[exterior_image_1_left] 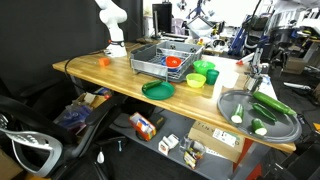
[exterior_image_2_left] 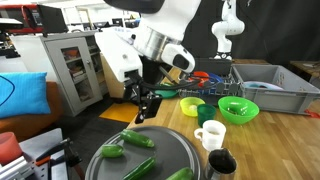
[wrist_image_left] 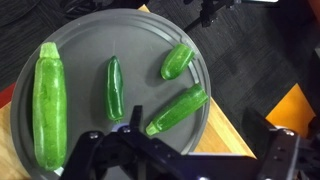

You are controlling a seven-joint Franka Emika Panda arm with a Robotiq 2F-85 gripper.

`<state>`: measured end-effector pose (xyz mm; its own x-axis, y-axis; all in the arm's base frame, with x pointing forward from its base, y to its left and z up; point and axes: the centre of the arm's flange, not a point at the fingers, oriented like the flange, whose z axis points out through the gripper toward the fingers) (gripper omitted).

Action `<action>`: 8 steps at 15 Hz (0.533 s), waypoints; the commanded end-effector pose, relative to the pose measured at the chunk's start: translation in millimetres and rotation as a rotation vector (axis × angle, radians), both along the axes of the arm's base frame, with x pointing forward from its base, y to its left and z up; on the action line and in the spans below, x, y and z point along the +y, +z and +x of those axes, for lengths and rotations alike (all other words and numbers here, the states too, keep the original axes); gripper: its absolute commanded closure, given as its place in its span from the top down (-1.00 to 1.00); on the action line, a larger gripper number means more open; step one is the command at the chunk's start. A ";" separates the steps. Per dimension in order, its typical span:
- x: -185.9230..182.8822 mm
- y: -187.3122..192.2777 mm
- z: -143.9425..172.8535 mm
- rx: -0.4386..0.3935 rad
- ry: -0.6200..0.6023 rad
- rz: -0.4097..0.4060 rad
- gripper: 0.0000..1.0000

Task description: Put the cut zucchini on the green plate

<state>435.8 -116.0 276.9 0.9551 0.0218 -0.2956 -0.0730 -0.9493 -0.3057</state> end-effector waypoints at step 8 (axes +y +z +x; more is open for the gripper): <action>44.5 -118.9 -35.0 0.093 -0.243 -0.036 1.00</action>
